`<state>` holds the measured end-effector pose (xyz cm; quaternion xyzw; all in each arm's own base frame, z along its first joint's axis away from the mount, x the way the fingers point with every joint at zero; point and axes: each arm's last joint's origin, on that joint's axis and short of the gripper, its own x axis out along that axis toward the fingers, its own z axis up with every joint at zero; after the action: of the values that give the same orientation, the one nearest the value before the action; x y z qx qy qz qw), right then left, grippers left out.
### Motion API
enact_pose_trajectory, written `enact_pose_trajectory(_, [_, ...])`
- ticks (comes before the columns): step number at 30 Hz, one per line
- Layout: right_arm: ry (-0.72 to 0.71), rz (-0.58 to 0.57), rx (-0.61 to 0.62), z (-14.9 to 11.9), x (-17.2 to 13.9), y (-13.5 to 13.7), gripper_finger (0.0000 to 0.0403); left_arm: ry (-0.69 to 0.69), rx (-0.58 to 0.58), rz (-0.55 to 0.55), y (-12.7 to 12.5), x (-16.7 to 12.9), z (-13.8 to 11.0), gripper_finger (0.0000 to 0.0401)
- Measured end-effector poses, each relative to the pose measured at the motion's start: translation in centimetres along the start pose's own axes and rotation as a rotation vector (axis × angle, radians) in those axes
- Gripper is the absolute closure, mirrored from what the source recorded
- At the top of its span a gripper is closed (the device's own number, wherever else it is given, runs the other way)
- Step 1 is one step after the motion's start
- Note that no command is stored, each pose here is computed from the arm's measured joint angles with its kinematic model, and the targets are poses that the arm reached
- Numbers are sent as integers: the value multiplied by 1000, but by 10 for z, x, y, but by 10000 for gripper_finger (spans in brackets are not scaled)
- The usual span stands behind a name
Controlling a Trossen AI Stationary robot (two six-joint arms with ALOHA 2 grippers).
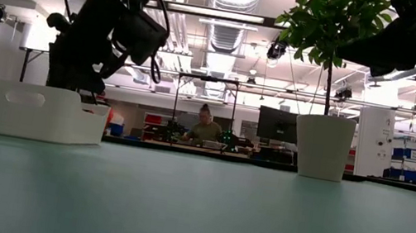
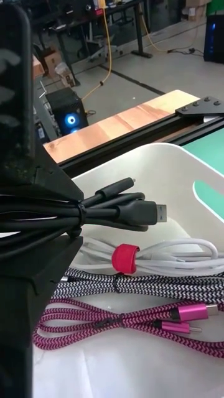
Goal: Pick and place USB-C Cables
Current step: Put the black charger cable into the white bin
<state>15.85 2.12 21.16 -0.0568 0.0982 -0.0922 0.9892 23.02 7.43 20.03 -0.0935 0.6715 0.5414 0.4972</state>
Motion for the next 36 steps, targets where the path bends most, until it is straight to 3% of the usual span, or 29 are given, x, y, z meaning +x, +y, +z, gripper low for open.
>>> enact_pose_trajectory(11, [0, 0, 0, 0, 0, 0, 376, 3, -14, -2, 1, 1, 1, 313])
enact_pose_trajectory(25, [0, 0, -7, 0, 0, 0, 376, 1, -30, -28, -1, 1, 2, 175])
enact_pose_trajectory(36, [1, 0, -5, 0, 0, 0, 376, 49, -22, -66, 0, -1, 0, 158])
